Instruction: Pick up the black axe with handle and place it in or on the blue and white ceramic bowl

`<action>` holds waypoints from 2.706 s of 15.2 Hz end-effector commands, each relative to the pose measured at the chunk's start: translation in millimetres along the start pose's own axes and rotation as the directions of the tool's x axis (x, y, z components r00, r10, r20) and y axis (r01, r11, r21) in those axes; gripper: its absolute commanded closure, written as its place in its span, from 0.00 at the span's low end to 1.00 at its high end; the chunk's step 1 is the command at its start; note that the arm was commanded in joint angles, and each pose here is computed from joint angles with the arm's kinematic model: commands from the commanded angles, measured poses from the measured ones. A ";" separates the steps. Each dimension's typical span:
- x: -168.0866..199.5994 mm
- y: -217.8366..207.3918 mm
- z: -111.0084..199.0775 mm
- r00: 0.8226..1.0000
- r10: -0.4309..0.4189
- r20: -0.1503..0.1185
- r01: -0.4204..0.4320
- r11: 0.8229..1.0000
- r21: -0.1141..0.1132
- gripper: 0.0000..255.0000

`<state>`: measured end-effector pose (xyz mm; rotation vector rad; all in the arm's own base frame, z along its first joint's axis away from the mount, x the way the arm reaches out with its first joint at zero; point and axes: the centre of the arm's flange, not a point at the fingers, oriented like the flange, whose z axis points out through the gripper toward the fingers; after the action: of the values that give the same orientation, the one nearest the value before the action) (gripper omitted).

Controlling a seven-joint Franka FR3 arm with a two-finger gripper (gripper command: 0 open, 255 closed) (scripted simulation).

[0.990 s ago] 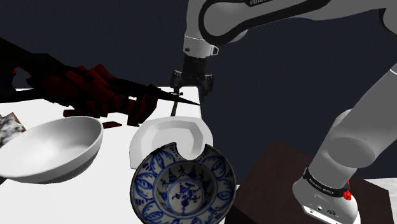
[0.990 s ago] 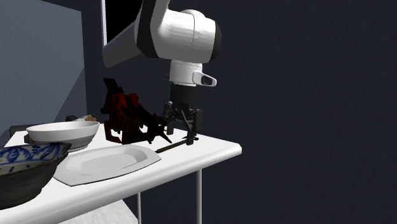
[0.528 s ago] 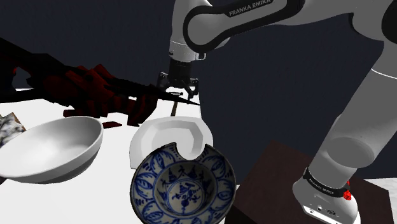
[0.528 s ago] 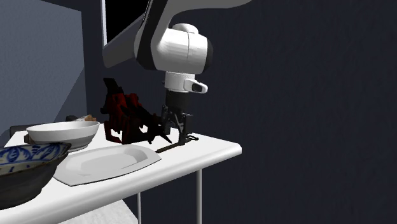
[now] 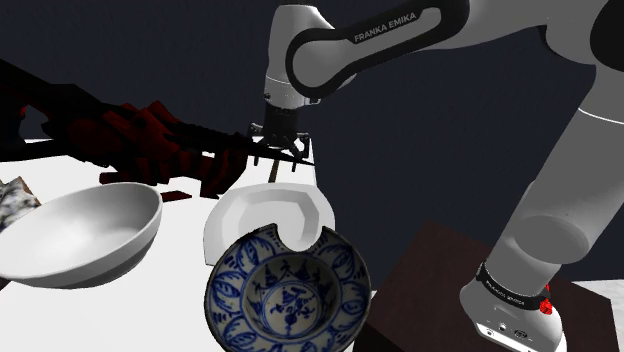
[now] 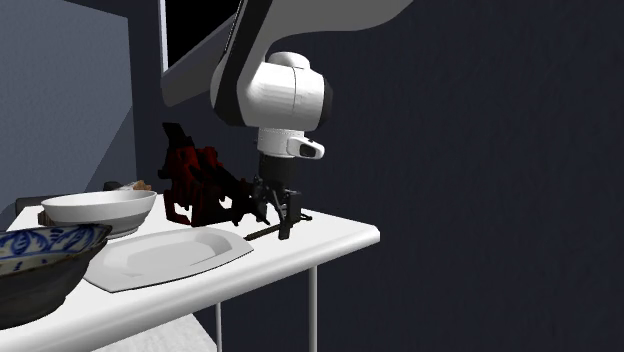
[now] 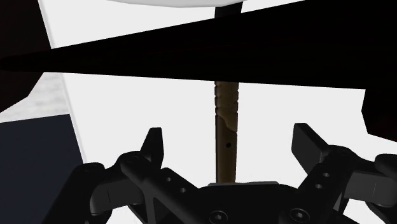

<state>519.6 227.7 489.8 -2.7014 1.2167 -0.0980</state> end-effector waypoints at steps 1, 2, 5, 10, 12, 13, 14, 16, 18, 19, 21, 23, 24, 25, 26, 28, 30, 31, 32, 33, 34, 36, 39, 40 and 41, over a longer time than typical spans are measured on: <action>0.0 -0.1 0.3 1.000 0.000 0.000 0.000 1.000 0.000 0.00; 0.0 -0.1 0.3 1.000 0.000 0.000 0.000 1.000 0.000 0.00; 0.0 -0.1 0.3 1.000 0.000 0.000 0.000 1.000 0.000 1.00; -0.9 0.6 -0.1 1.000 0.000 0.000 0.000 1.000 0.000 1.00; -0.6 0.9 0.2 1.000 0.000 0.000 0.000 1.000 0.000 1.00; -0.9 0.9 0.4 1.000 0.000 0.000 0.000 1.000 0.000 1.00; 0.0 -0.1 0.3 1.000 0.000 0.000 0.000 1.000 0.000 1.00; -0.1 -2.0 -10.1 1.000 0.000 0.000 0.000 1.000 0.000 1.00; -0.2 -4.0 -20.4 1.000 0.000 0.000 0.000 1.000 0.000 1.00; -0.3 -5.0 -25.6 1.000 0.000 0.000 0.000 1.000 0.000 1.00; -0.4 -7.0 -36.0 1.000 0.000 0.000 0.000 1.000 0.000 1.00; -0.6 -9.0 -46.3 1.000 0.000 0.000 0.000 1.000 0.000 1.00; -0.6 -10.0 -51.5 1.000 0.000 0.000 0.000 1.000 0.000 1.00; -0.7 -11.0 -56.7 1.000 0.000 0.000 0.000 1.000 0.000 1.00; -0.8 -11.9 -61.9 1.000 0.000 0.000 0.000 1.000 0.000 1.00; -0.9 -13.9 -72.3 1.000 0.000 0.000 0.000 1.000 0.000 1.00; -1.0 -15.9 -82.6 1.000 0.000 0.000 0.000 1.000 0.000 1.00; -1.1 -16.9 -87.8 1.000 0.000 0.000 0.000 1.000 0.000 1.00; -1.2 -17.9 -93.0 1.000 0.000 0.000 0.000 1.000 0.000 1.00; -1.2 -18.9 -98.2 1.000 0.000 0.000 0.000 1.000 0.000 1.00; -1.3 -19.9 -103.4 1.000 0.000 0.000 0.000 1.000 0.000 1.00; -1.4 -21.8 -113.7 1.000 0.000 0.000 0.000 1.000 0.000 1.00; -1.6 -24.8 -129.3 1.000 0.000 0.000 0.000 1.000 0.000 1.00; -1.7 -25.8 -134.5 1.000 0.000 0.000 0.000 1.000 0.000 1.00; -1.8 -26.8 -139.7 1.000 0.000 0.000 0.000 1.000 0.000 1.00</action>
<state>519.4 228.6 626.2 -2.7009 1.2169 -0.0986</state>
